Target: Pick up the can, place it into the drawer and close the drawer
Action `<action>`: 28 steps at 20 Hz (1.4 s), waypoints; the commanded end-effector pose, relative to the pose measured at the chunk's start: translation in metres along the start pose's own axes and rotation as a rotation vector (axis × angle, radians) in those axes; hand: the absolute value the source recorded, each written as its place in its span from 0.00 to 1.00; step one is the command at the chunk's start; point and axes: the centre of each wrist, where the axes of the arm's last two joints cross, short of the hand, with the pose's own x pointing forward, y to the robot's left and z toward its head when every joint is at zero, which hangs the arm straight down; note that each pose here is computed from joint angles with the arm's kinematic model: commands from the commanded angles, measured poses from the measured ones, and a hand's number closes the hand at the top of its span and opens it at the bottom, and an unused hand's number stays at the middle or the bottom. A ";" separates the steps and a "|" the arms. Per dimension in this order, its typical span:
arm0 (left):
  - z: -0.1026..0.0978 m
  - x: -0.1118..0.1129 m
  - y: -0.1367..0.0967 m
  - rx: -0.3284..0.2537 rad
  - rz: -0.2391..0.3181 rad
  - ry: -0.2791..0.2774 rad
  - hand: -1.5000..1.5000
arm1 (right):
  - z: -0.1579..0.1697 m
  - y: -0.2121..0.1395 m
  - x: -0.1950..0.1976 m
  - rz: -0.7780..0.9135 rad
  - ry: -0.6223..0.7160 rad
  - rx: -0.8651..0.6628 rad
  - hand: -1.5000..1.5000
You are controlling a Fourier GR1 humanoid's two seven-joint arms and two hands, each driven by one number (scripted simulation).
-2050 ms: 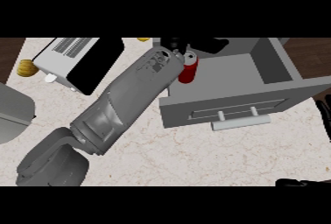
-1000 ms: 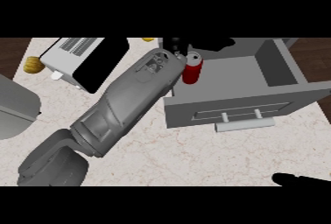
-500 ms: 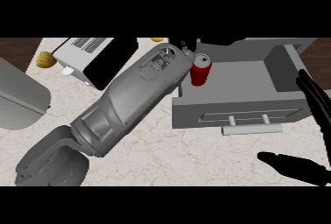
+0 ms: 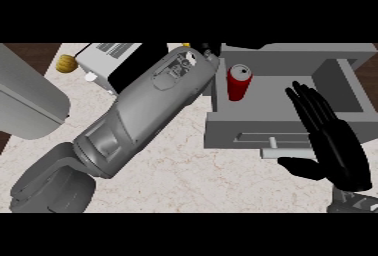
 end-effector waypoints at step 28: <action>0.005 0.002 0.135 -0.003 -0.038 0.059 0.00 | -0.098 0.120 -0.060 0.210 0.137 -0.147 0.00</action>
